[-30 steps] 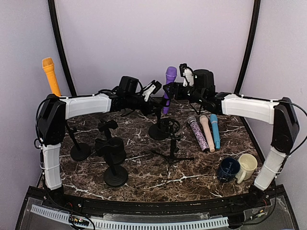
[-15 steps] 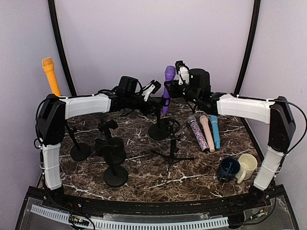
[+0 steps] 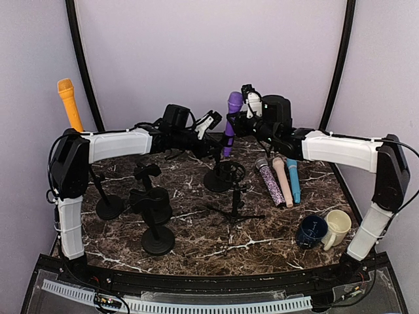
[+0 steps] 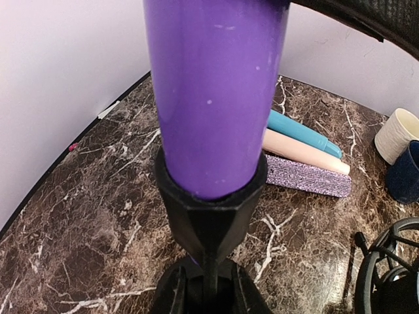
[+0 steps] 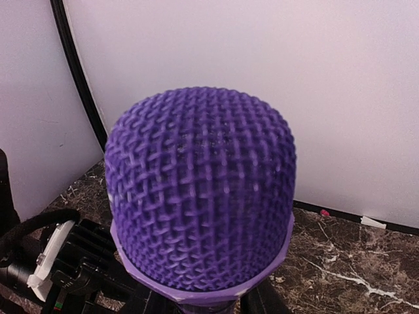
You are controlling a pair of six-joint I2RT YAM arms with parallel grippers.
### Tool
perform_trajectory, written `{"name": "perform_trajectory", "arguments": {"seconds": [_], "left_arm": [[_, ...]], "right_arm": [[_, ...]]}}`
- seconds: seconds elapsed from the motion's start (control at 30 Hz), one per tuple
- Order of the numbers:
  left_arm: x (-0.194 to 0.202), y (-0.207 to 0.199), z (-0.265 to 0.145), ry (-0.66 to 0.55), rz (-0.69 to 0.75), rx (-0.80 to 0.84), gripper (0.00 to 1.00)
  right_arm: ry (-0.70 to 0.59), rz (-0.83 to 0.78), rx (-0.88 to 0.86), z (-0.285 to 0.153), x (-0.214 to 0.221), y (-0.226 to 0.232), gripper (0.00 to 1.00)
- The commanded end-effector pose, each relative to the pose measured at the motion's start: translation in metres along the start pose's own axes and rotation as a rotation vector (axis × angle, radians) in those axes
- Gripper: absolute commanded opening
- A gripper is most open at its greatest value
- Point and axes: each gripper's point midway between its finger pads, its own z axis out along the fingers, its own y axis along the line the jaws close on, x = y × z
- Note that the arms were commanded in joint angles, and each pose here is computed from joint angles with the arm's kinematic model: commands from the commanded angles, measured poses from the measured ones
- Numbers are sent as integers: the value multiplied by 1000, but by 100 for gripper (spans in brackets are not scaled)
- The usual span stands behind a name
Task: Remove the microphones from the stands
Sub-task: Remove the microphone from the microphone stand.
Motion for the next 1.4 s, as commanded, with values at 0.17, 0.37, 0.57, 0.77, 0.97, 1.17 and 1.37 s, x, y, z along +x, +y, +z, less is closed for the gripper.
{"name": "perform_trajectory", "arguments": {"seconds": [0.17,0.37,0.57,0.77,0.97,1.17,1.37], "left_arm": [[37,-12,-2,144,-50,35,1],[42,-8,0,167,-42,24,0],[43,-9,1,171,-39,24,0],[48,-9,1,186,-40,23,0],[49,-8,-1,197,-34,19,0],[45,-6,0,184,-22,15,0],[47,-6,3,190,-12,18,0]], "right_arm": [[-129,-15,-234,-30,-59,43,0],[-150,55,-253,-37,-70,40,0],[-181,99,-212,-41,-84,30,0],[-180,125,-171,-42,-88,23,0],[-191,144,-103,-45,-94,11,0],[-165,186,44,-45,-94,-12,0],[-158,234,165,-45,-94,-30,0]]}}
